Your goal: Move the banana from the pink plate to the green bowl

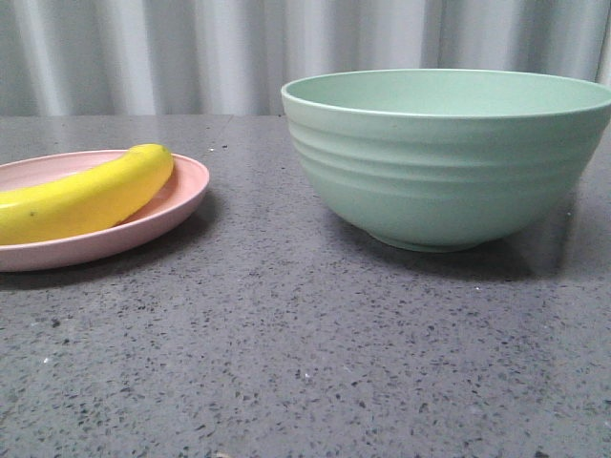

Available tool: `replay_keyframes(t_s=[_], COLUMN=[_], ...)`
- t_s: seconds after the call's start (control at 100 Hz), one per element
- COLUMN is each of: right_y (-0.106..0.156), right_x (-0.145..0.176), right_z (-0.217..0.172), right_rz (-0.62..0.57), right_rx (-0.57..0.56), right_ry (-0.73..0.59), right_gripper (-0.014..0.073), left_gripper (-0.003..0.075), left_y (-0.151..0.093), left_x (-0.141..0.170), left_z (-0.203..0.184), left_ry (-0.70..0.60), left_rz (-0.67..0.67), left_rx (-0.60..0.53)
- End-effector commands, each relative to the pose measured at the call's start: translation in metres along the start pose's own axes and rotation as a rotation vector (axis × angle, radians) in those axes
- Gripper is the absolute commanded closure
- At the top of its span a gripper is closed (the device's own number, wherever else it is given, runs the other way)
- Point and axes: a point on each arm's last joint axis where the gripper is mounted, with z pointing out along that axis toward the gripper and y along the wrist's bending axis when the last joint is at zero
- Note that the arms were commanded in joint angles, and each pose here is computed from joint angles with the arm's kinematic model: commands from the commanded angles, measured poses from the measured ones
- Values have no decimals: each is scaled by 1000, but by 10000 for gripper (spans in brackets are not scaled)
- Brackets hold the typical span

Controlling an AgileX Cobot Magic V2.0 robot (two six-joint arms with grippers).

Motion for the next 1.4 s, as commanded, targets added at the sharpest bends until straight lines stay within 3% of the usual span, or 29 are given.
replay_keyframes(t_s=[0.0, 0.97, 1.39], right_y=[-1, -1, -1], right_x=[4, 4, 4], right_z=[1, 1, 1], right_rz=[-16, -16, -16], right_rx=[13, 13, 13], right_ry=[-23, -23, -25], right_gripper=[660, 660, 660], left_gripper=[741, 741, 741], left_y=[0, 0, -1], left_x=[-3, -5, -16], left_z=[-1, -1, -3], left_ry=[-80, -99, -221], left_rz=[0, 1, -6], left_rx=[-1, 0, 6])
